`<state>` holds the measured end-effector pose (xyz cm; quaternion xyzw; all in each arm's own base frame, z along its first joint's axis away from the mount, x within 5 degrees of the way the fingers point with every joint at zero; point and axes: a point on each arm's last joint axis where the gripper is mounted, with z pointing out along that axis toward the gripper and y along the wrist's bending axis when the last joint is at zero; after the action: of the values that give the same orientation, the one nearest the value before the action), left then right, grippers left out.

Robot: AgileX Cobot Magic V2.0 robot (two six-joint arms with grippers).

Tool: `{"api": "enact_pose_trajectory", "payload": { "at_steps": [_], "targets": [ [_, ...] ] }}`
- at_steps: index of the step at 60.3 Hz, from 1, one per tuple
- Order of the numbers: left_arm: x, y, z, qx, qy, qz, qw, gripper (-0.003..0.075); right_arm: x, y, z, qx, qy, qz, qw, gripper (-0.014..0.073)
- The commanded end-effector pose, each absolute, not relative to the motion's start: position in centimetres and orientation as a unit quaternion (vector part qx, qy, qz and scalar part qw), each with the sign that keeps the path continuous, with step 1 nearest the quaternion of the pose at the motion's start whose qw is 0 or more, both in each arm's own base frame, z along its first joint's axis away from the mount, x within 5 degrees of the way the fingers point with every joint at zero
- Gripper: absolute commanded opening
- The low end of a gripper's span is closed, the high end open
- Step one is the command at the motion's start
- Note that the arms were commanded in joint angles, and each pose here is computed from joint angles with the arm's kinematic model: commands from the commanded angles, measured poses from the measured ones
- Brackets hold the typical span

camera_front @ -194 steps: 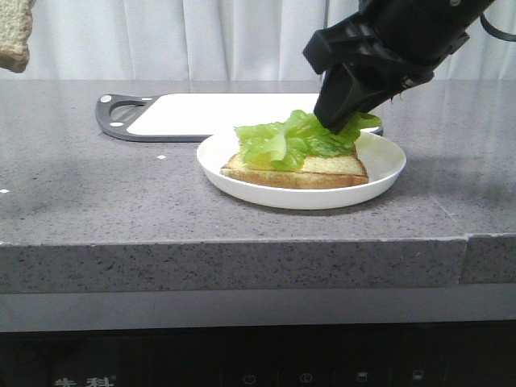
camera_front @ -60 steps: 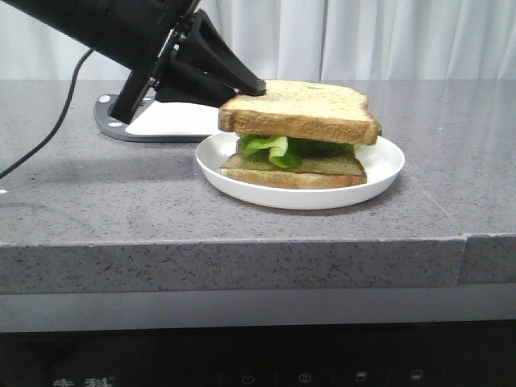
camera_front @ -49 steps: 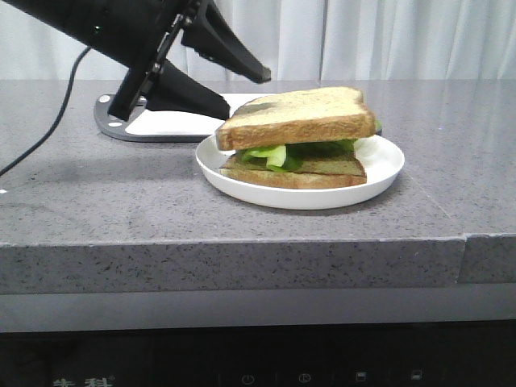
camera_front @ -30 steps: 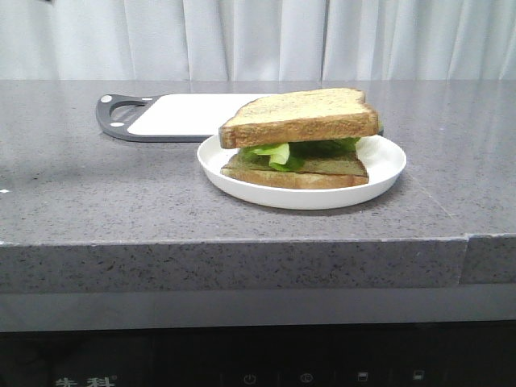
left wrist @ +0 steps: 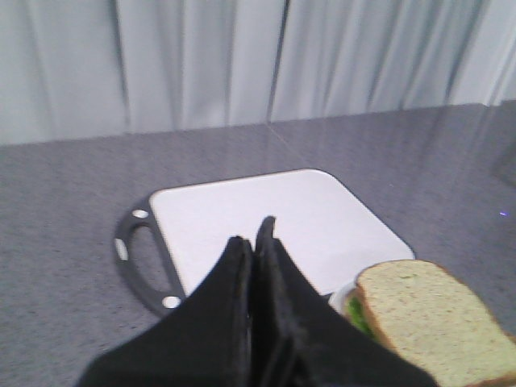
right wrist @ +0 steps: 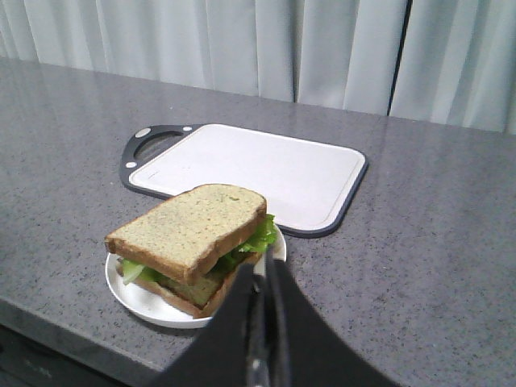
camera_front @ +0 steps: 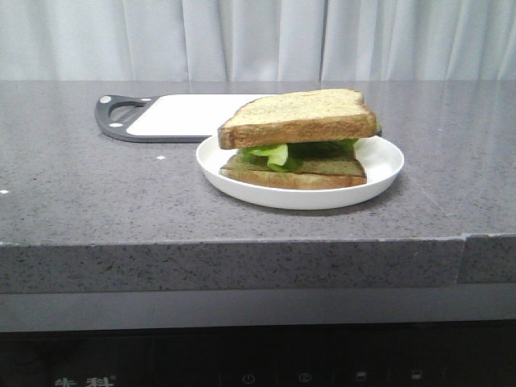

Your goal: Left arm grabs bread, right arm adds lettuce

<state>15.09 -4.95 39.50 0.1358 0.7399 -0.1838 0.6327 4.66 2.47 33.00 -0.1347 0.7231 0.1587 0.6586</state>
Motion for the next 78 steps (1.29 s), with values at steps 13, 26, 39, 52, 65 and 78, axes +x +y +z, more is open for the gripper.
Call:
{"api": "enact_pose_trajectory", "payload": {
  "at_steps": [13,26,39,52,65,78],
  "targets": [
    [6.6,-2.6,34.4,0.095,0.667,-0.134,0.726,-0.0021,2.9,1.7,30.4,-0.113,0.672,0.168,0.712,-0.0061],
    [4.6,-2.3,32.4,0.09,0.644,-0.129,0.749,-0.0021,2.8,1.7,29.6,-0.115,0.676,0.169,0.708,-0.0061],
    [4.5,-2.2,32.4,0.09,0.642,-0.129,0.75,-0.0021,2.8,1.7,29.5,-0.115,0.676,0.169,0.708,-0.0061],
    [4.5,-2.2,32.4,0.09,0.642,-0.129,0.75,-0.002,2.8,1.7,29.5,-0.115,0.676,0.169,0.708,-0.0061],
    [4.5,-2.2,32.4,0.096,0.644,-0.122,0.749,-0.002,2.8,1.7,29.5,-0.115,0.676,0.169,0.708,-0.0061],
    [4.6,-1.1,31.7,0.025,0.674,-0.106,0.73,-0.0021,2.8,1.7,29.5,-0.115,0.676,0.169,0.708,-0.0061]
  ]
}}
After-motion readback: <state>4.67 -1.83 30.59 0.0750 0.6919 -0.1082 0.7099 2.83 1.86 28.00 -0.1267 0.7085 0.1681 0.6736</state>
